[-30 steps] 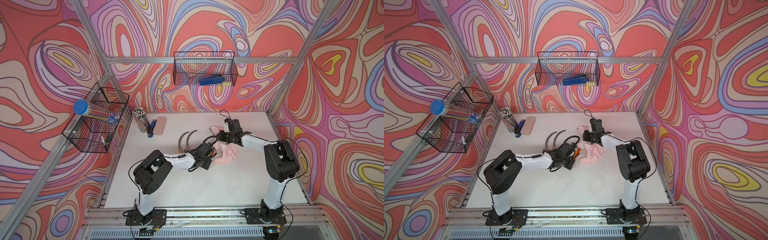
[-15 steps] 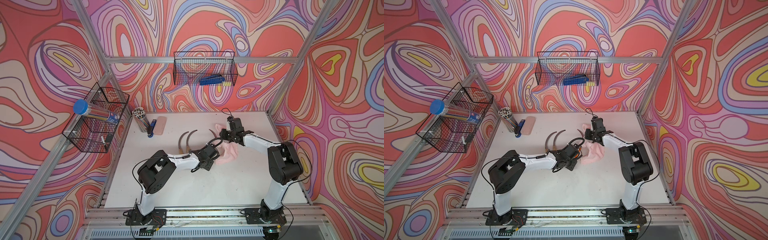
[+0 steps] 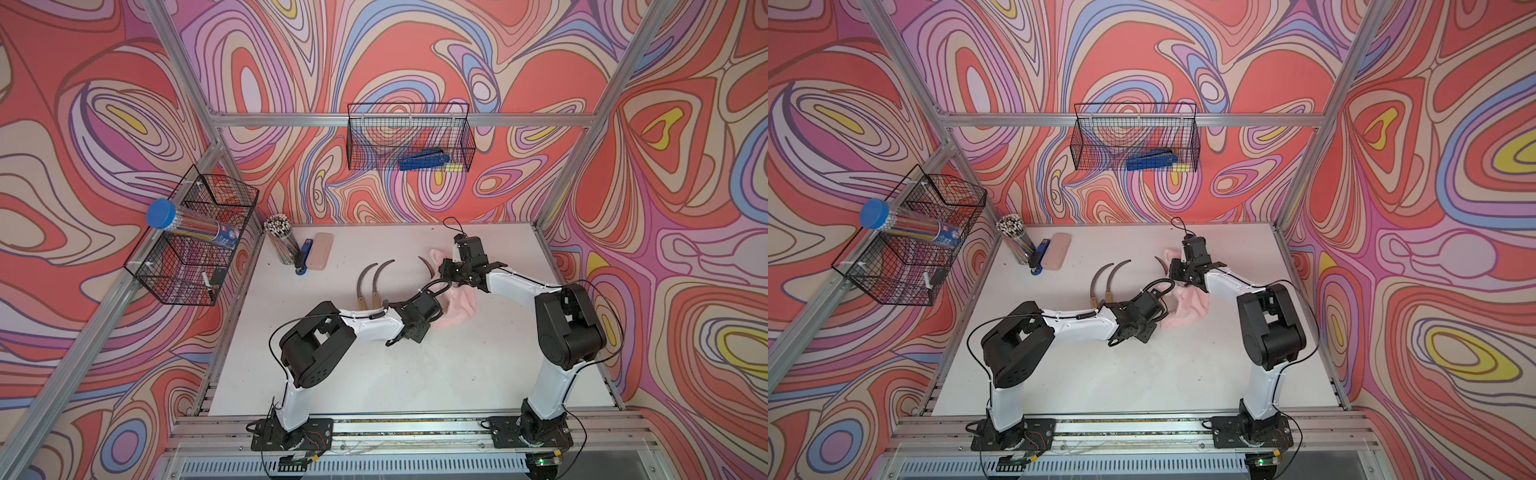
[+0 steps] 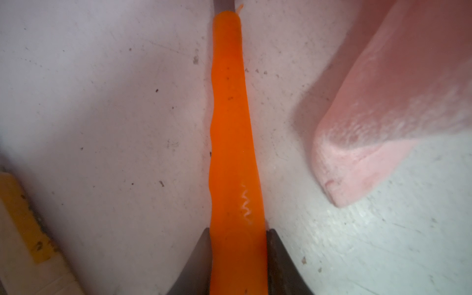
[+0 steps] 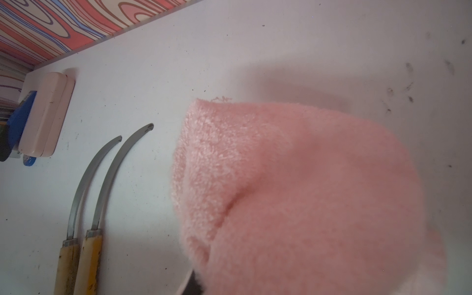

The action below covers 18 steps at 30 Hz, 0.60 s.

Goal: Wipe small sickles with rags
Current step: Wipe the small sickle.

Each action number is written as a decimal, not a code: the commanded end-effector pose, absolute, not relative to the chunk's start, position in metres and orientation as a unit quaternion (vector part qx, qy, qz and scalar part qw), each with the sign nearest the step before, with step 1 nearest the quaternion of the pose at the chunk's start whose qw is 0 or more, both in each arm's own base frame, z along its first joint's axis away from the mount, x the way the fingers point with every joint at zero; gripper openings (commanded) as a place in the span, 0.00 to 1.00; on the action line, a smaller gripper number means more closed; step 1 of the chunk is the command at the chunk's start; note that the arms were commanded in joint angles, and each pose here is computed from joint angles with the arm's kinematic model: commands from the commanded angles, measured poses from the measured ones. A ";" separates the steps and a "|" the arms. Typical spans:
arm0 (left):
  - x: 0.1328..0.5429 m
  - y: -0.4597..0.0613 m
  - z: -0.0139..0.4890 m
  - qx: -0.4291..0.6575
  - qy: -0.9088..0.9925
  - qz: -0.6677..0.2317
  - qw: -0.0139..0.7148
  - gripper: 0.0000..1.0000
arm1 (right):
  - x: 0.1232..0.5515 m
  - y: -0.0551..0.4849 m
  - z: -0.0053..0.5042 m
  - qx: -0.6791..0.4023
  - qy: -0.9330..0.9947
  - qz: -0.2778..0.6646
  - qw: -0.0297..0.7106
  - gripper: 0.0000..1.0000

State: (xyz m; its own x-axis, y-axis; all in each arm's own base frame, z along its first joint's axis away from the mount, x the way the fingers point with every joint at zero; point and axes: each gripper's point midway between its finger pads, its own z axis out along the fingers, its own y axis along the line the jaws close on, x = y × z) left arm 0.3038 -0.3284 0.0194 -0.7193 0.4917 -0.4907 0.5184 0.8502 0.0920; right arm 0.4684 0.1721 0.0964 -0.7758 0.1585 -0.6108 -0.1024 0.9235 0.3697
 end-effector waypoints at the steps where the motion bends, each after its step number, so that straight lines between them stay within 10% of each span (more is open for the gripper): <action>1: 0.269 -0.297 -0.005 0.288 0.940 0.004 0.180 0.01 | 0.465 0.186 0.094 -0.016 0.918 0.217 0.330 0.00; 18: 0.219 -0.308 0.044 0.263 0.946 -0.091 0.164 0.00 | 0.512 0.221 0.049 -0.042 0.930 0.206 0.301 0.00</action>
State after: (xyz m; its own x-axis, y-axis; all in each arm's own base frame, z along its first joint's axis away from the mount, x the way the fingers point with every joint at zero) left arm 0.2311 -0.3126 0.0403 -0.7869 0.4838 -0.3831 0.5434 0.8374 -0.0586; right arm 0.5011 0.2180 0.0482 -0.8210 0.0668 -0.5670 -0.1824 0.9103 0.3715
